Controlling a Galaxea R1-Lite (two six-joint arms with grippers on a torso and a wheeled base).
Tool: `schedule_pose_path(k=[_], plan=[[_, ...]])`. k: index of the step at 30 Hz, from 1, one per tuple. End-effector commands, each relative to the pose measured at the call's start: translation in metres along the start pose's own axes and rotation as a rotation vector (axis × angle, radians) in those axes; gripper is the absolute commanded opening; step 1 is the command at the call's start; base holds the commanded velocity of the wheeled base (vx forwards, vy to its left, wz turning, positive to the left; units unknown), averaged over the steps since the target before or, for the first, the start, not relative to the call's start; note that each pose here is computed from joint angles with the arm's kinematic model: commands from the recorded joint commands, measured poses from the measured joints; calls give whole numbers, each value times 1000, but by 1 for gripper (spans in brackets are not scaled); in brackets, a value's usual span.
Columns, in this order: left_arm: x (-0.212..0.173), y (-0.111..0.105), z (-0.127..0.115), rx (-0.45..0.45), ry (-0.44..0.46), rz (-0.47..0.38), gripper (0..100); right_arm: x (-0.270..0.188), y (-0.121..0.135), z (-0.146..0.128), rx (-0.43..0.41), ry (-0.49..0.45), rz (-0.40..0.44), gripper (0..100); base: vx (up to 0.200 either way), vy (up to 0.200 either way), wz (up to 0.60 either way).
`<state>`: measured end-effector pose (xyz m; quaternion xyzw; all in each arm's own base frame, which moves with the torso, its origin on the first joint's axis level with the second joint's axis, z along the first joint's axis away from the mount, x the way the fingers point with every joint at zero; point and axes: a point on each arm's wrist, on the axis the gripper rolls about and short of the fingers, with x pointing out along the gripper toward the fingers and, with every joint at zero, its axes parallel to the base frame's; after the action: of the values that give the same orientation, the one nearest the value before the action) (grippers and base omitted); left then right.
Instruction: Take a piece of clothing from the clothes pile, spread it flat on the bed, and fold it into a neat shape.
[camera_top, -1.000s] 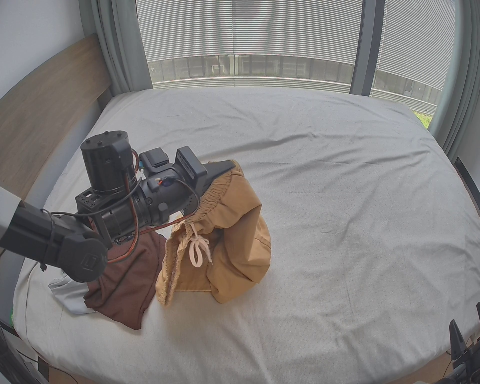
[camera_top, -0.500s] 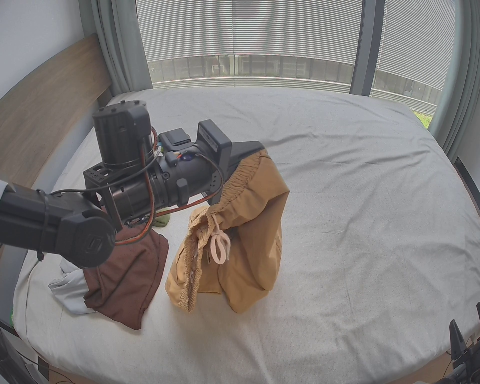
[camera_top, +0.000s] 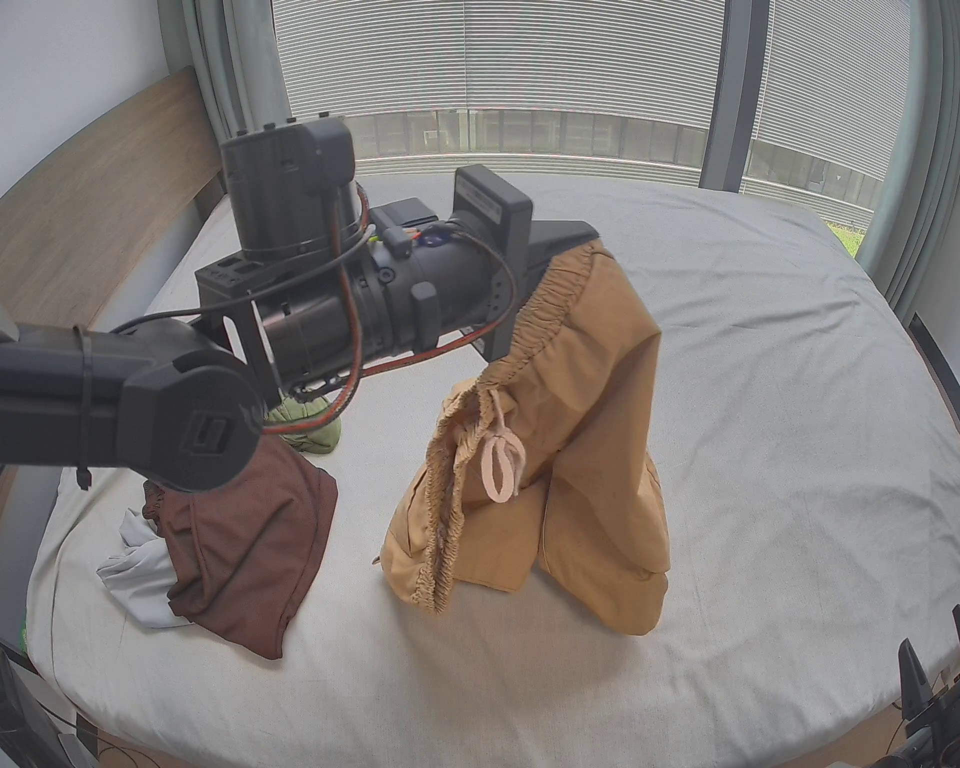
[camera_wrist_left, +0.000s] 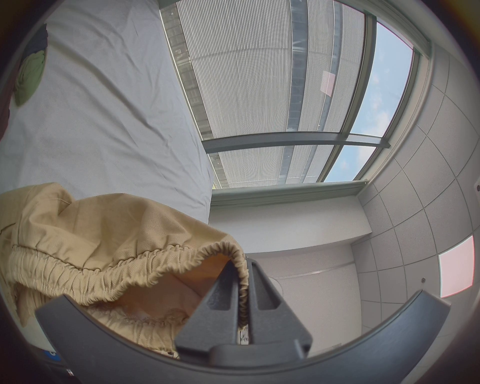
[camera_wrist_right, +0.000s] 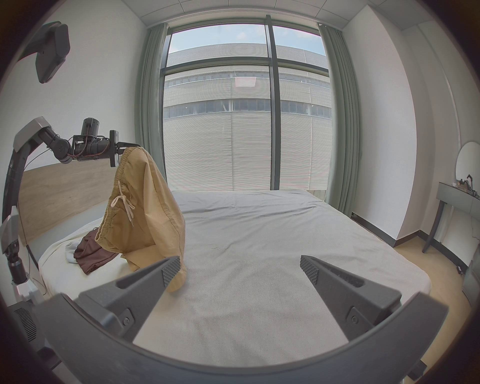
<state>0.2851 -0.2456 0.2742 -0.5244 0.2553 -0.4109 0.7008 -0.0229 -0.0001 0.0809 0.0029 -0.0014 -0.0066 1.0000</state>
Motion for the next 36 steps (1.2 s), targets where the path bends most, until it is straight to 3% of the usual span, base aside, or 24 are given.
schedule_pose_path(k=[1,16,23,30,36], plan=[[11,-1,-9,-5,29,-8,0,0,0,-5,0,1,-1,100,0,0,0],[31,-28,-34,-98,88,-53,0,0,0,-5,0,1,1,100,0,0,0],[34,-41,-39,-197,111,-94,0,0,0,-5,0,1,1,100,0,0,0],[55,-11,-42,-227,95,-43,0,0,0,-5,0,1,1,100,0,0,0],[51,18,-17,-161,-19,32,0,0,0,-5,0,1,1,100,0,0,0]])
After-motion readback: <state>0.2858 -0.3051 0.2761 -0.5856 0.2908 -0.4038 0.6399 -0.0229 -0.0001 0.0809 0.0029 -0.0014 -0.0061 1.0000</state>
